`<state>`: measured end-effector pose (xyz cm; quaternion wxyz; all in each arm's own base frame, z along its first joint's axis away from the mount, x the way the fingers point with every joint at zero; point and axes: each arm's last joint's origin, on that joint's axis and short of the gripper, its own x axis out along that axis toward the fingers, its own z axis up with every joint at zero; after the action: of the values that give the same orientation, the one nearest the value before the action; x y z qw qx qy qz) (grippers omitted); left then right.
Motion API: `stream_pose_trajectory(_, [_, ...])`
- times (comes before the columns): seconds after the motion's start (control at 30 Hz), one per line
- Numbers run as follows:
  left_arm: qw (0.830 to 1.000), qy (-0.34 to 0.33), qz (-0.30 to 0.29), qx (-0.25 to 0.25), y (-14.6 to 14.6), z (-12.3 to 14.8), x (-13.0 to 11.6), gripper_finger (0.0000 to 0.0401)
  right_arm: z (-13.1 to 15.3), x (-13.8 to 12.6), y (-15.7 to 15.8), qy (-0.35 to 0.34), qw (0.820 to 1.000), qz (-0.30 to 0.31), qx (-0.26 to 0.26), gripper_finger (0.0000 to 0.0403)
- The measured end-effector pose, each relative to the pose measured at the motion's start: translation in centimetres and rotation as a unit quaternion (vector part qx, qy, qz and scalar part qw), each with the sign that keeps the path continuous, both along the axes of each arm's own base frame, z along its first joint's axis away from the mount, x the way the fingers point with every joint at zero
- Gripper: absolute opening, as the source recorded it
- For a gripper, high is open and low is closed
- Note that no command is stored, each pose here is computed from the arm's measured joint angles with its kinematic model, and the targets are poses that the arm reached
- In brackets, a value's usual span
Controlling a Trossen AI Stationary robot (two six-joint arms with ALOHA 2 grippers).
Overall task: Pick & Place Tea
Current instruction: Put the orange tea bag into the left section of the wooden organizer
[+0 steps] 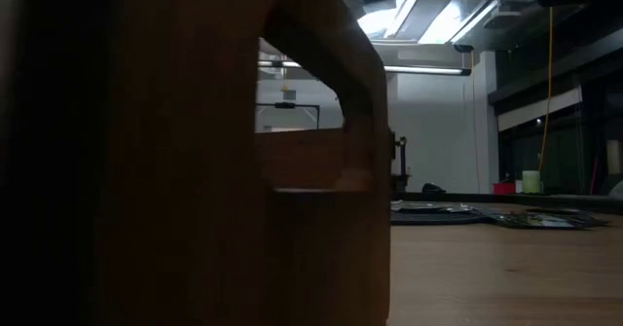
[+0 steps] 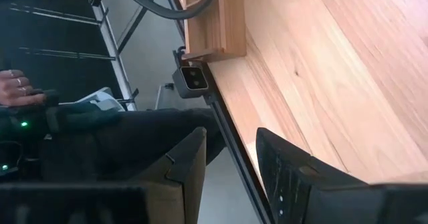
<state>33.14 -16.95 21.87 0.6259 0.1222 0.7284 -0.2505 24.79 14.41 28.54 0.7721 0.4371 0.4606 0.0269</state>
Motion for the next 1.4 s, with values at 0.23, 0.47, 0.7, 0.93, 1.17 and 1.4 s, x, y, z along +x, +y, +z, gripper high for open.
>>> stream_pose_trajectory(0.23, [1.0, 0.0, -0.003, -0.001, -0.3, 0.0, -0.1, 0.001, 0.0, 0.0, 0.1, -0.004, 1.0, -0.006, -0.007, 0.0135])
stream_pose_trajectory(0.47, [1.0, 0.002, -0.002, 0.0, -0.2, 0.0, -0.1, 0.0059, 0.0, 0.0, 0.1, -0.006, 1.0, -0.004, -0.01, 0.0135])
stream_pose_trajectory(0.7, [0.999, 0.001, 0.035, 0.007, 0.3, 1.5, 0.2, 0.0094, 0.0, 0.0, 0.0, -0.014, 1.0, -0.004, -0.022, 0.0135])
stream_pose_trajectory(0.93, [0.989, -0.114, 0.09, 0.018, 2.8, 6.5, 0.1, 0.0097, 0.0, 0.1, -0.1, -0.026, 0.999, -0.025, -0.041, 0.0135])
stream_pose_trajectory(1.17, [0.961, -0.225, 0.154, -0.047, 5.1, 8.5, 1.0, 0.0097, -0.2, 0.8, 0.1, -0.047, 0.997, -0.047, -0.05, 0.0135])
stream_pose_trajectory(1.4, [0.951, -0.176, 0.227, -0.116, 7.5, 3.2, 1.3, 0.0097, -2.7, 3.2, 2.0, -0.063, 0.996, -0.047, -0.048, 0.0132])
